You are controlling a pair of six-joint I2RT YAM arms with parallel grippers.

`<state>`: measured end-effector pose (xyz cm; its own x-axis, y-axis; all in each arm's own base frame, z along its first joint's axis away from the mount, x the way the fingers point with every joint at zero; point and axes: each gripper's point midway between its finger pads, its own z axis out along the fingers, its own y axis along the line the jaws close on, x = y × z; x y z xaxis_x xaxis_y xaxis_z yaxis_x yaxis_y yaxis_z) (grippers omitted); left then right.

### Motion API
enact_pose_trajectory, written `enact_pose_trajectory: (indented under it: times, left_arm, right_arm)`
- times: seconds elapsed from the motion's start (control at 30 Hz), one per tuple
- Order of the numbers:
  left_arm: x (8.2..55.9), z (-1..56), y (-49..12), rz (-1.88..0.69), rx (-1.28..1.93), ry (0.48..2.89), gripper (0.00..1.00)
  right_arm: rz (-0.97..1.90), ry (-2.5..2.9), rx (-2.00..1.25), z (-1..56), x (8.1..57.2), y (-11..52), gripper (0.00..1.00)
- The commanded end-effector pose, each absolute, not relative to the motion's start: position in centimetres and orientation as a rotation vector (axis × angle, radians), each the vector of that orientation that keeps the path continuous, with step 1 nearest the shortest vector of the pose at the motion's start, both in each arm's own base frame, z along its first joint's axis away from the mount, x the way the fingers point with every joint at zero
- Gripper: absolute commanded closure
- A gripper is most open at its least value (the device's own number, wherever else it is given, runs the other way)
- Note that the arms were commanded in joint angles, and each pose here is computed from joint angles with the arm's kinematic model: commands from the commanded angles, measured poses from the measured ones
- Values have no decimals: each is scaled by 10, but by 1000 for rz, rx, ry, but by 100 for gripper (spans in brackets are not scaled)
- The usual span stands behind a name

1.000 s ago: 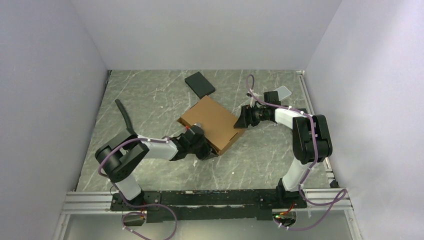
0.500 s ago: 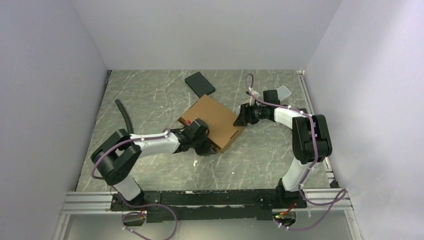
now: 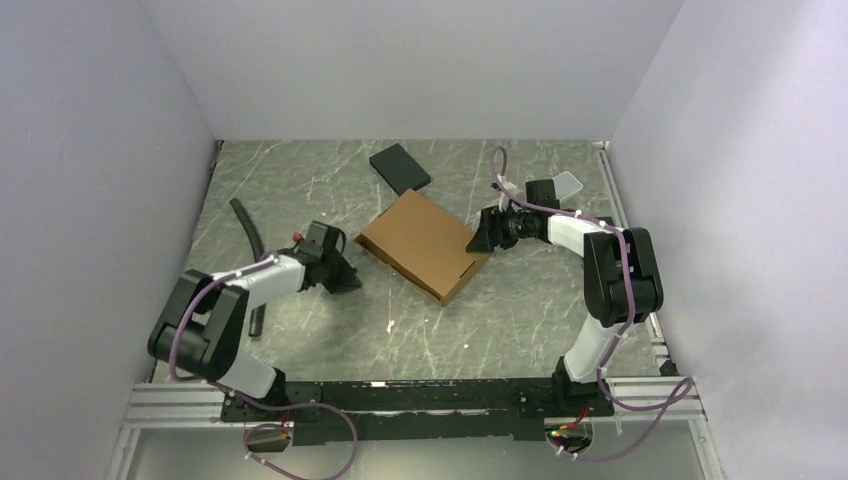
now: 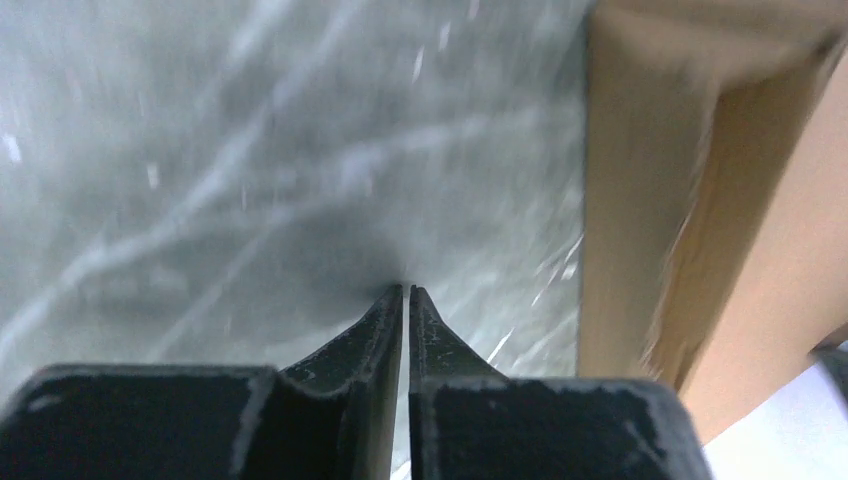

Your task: Fold the paper box

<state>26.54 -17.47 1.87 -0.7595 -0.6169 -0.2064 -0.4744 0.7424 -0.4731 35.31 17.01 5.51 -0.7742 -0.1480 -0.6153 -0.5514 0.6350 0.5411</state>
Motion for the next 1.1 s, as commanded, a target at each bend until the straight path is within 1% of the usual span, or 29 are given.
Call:
enact_pose_trajectory:
  times: [0.0,0.13,0.27,0.37,0.47,0.6,0.67,0.7,0.73,0.77,0.87,0.93,1.0,1.07]
  left_arm:
    - [314,22,-167,-647,-799,2562,88]
    - [357,32,-179,-713,-764,2560,92]
    - [393,55,-206,-846,-697,2552,94]
    - [411,65,-207,-789,-672,2548,94]
    - [411,68,-195,-683,-657,2553,90]
    - [388,72,-174,-587,-605,2557,86]
    - [370,72,-164,-569,-579,2572,80]
    - [361,73,-163,-594,-553,2574,78]
    - [349,73,-164,-641,-523,2574,74]
    - [340,75,-167,-711,-497,2559,67]
    - [315,79,-182,-971,-462,2460,42]
    - [319,96,-191,-1087,-430,2343,23]
    - [327,105,-195,-1122,-425,2295,13]
    - [338,104,-198,-1127,-422,2306,6]
  right_arm:
    - [999,2441,-539,31,337,168,32]
    - [1010,2447,-546,30,337,169,32]
    - [1012,2445,-563,30,336,172,32]
    - [1011,2439,-577,32,336,173,32]
    - [1000,2436,-589,33,336,173,32]
    - [990,2419,-597,38,339,172,31]
    - [993,2400,-593,43,341,171,31]
    - [999,2389,-587,46,342,171,30]
    - [1009,2378,-582,49,343,171,30]
    - [1018,2370,-577,51,343,171,29]
    - [1064,2360,-569,53,341,175,29]
    - [1089,2361,-566,52,340,177,28]
    - [1102,2367,-564,49,339,178,28]
    - [1109,2374,-561,47,338,179,28]
